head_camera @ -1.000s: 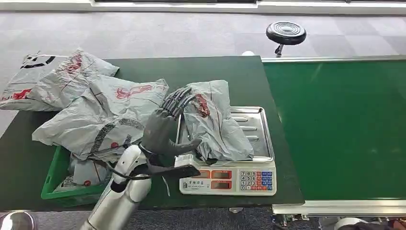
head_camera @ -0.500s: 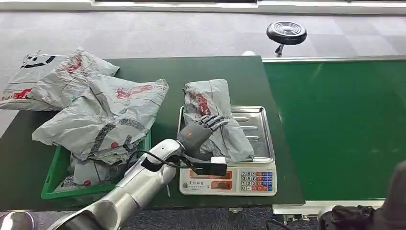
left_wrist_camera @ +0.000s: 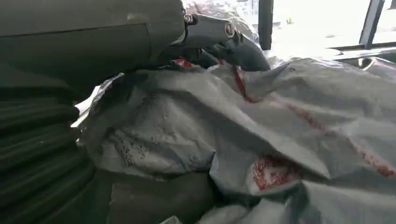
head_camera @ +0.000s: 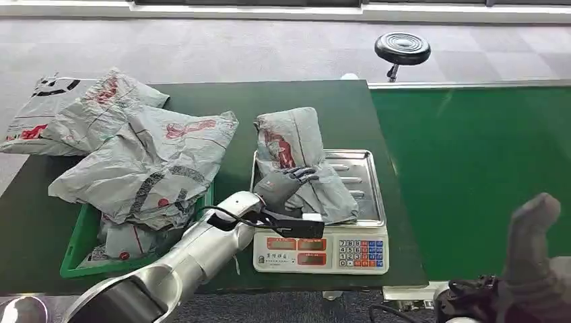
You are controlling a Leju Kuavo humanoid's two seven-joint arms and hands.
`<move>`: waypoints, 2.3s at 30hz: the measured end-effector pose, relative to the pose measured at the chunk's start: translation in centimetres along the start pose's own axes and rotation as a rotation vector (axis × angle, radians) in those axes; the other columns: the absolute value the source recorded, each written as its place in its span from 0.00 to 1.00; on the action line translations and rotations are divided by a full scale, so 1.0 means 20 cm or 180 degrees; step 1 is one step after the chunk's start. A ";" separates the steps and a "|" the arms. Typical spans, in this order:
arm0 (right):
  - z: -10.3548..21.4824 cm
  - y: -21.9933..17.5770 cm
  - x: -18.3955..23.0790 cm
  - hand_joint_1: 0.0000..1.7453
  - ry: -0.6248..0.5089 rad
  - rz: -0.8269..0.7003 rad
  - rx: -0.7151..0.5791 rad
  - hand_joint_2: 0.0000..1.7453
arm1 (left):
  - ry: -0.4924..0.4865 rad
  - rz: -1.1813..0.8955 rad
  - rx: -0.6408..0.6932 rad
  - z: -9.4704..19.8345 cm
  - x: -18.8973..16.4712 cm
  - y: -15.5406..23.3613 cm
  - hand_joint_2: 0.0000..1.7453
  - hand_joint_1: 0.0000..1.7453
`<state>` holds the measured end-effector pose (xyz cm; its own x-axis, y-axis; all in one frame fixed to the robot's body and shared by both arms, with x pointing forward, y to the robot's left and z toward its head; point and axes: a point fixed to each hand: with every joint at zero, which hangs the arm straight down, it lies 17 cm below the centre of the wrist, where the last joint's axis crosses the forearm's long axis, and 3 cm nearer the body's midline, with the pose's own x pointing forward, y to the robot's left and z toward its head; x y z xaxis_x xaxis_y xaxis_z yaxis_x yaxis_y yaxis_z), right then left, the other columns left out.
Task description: Moved the parcel from conveyor to table for the left to box.
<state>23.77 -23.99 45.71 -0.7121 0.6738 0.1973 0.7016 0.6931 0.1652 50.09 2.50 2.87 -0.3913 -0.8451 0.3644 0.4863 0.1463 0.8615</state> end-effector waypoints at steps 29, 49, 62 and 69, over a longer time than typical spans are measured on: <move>0.65 0.21 -0.54 0.00 0.1627 -0.0362 0.0745 1.00 | 0.0012 -0.0161 0.0460 -0.01 -0.05 0.16 1.00 1.00; 0.77 -0.06 -0.50 0.00 0.1454 0.0217 0.0902 1.00 | 0.0676 -0.1851 0.3348 0.65 -0.25 1.41 1.00 1.00; 0.77 -0.14 -0.50 0.00 0.1478 0.0408 0.0857 1.00 | 0.0861 -0.2097 0.3285 0.74 -0.39 1.38 1.00 1.00; 0.79 -0.15 -0.49 0.00 0.1490 0.0448 0.0907 1.00 | 0.1129 -0.2033 0.2363 0.67 -0.75 1.01 1.00 1.00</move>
<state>28.17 -28.60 28.10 -0.4793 0.6243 0.6169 0.7082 0.6902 -0.1483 55.35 24.93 19.59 -0.0962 -0.9615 -0.2575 -0.3805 -0.2035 0.9021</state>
